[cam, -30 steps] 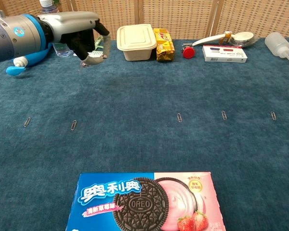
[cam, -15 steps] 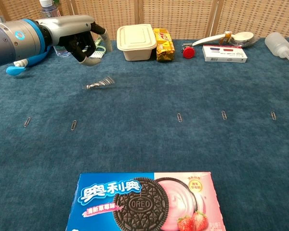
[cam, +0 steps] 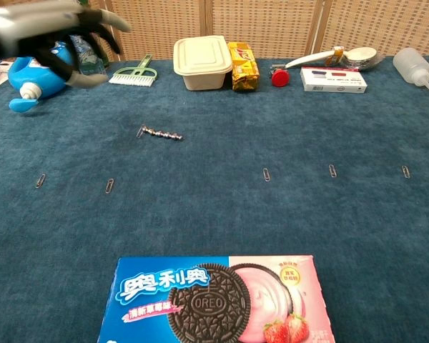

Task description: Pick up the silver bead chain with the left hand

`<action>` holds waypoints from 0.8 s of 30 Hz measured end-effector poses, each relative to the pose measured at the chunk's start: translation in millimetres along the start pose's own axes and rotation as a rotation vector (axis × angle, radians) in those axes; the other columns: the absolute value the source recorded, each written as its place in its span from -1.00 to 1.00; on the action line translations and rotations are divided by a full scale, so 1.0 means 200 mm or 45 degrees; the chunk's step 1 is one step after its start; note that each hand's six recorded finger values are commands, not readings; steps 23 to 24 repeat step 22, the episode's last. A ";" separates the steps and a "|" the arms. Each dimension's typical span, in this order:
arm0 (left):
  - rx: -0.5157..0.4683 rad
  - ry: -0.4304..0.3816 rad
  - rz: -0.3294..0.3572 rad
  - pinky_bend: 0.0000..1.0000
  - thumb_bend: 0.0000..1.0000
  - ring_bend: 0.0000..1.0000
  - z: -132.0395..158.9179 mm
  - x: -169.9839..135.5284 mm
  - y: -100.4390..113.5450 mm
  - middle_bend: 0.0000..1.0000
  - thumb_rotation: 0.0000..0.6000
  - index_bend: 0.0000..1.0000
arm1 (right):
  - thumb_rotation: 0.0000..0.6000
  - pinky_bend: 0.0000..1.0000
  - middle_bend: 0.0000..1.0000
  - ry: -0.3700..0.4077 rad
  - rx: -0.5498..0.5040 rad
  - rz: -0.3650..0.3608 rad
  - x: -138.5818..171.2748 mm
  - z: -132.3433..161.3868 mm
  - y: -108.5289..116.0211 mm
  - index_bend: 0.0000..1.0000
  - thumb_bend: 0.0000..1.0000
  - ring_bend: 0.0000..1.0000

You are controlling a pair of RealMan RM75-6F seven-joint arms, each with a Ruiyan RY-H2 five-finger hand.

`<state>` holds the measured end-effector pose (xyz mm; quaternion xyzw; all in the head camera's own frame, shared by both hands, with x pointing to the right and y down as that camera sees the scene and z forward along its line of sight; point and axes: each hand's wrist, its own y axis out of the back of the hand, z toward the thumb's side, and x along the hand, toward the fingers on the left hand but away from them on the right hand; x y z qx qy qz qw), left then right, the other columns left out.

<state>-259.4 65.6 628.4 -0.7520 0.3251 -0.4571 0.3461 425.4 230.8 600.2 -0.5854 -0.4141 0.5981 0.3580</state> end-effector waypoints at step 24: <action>-0.088 0.402 0.208 -0.18 0.36 -0.52 -0.49 -1.32 -0.03 -0.56 1.00 -0.64 | 1.00 -0.71 -0.96 0.087 0.033 0.015 0.07 0.09 0.02 -1.00 -0.21 -0.98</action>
